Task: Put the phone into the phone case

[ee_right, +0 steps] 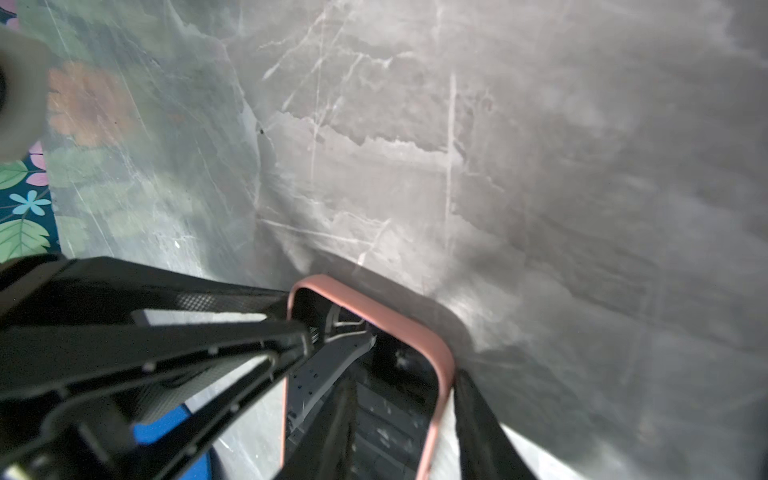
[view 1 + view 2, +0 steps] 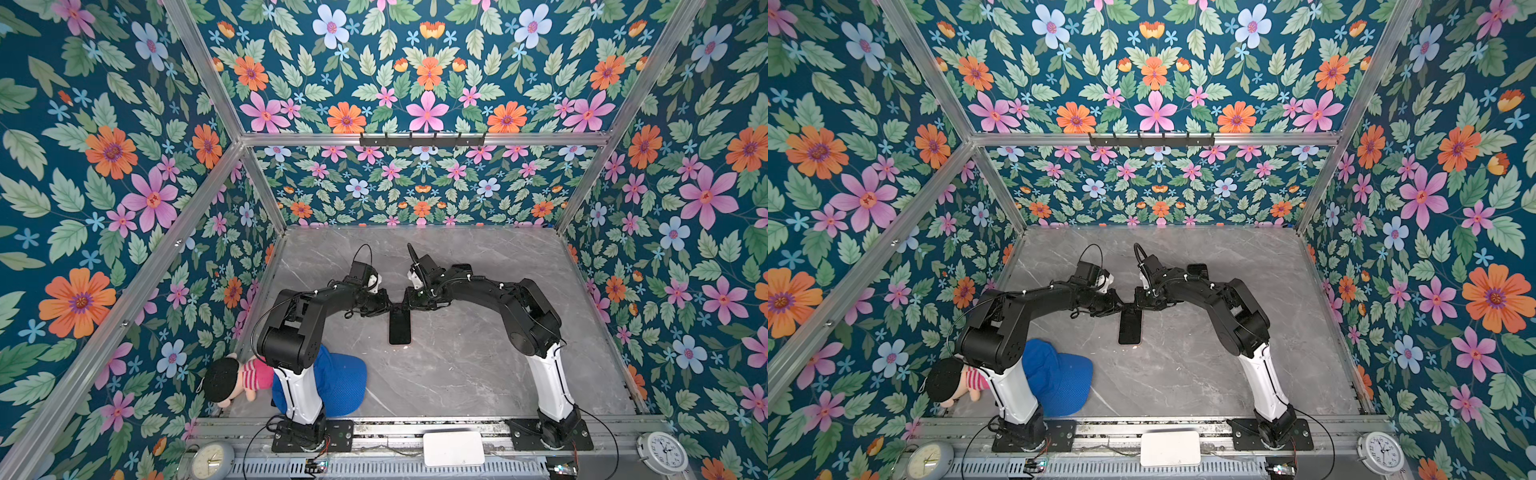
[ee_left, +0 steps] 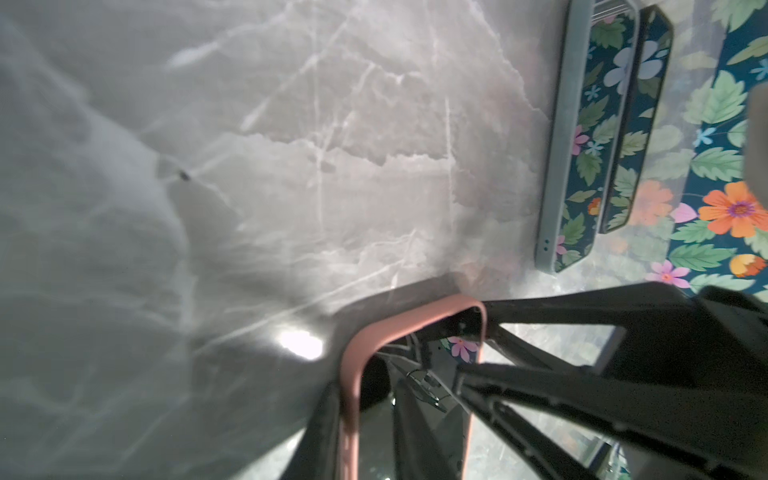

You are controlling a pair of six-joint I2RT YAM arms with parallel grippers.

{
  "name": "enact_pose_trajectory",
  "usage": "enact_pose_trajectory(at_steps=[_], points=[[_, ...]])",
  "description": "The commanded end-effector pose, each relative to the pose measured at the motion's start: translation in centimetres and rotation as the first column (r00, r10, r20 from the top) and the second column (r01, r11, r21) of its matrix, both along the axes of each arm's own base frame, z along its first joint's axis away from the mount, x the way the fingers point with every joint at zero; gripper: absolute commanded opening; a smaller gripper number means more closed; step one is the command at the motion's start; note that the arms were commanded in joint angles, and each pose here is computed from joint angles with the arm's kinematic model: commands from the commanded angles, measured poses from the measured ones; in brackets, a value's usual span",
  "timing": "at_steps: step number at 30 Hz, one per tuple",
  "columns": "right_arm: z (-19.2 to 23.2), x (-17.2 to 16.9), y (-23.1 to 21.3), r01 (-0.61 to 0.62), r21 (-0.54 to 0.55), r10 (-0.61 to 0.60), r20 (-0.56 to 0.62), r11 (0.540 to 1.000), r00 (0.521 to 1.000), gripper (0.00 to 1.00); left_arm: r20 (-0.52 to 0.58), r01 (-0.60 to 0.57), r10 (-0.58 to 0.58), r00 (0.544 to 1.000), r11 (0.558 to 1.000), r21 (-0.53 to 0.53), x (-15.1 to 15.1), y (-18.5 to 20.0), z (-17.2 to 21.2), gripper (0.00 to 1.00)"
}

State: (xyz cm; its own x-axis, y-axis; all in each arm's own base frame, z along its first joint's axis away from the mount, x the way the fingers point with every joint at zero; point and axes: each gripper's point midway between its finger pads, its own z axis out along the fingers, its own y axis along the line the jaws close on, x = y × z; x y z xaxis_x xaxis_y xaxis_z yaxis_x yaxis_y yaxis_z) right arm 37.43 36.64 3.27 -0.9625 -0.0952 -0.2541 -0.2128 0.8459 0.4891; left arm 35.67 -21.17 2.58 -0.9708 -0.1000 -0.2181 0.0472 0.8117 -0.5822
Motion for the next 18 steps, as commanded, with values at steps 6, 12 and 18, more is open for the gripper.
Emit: enact_pose_trajectory(at_steps=[6,12,18], points=[[-0.58,-0.53,-0.07,-0.006,-0.007,0.006,-0.026,1.000,1.000,0.28,-0.028,0.001,0.000,1.000,1.000,0.017,-0.85,0.15,-0.60,0.11],[-0.55,-0.58,-0.24,-0.001,-0.012,0.000,-0.025,1.000,1.000,0.23,-0.023,-0.003,0.003,1.000,1.000,0.018,-0.97,0.19,-0.34,0.10],[-0.27,-0.51,-0.59,0.011,-0.023,-0.011,-0.014,1.000,1.000,0.20,-0.019,-0.007,0.008,1.000,1.000,0.023,-1.08,0.30,-0.05,0.10]])
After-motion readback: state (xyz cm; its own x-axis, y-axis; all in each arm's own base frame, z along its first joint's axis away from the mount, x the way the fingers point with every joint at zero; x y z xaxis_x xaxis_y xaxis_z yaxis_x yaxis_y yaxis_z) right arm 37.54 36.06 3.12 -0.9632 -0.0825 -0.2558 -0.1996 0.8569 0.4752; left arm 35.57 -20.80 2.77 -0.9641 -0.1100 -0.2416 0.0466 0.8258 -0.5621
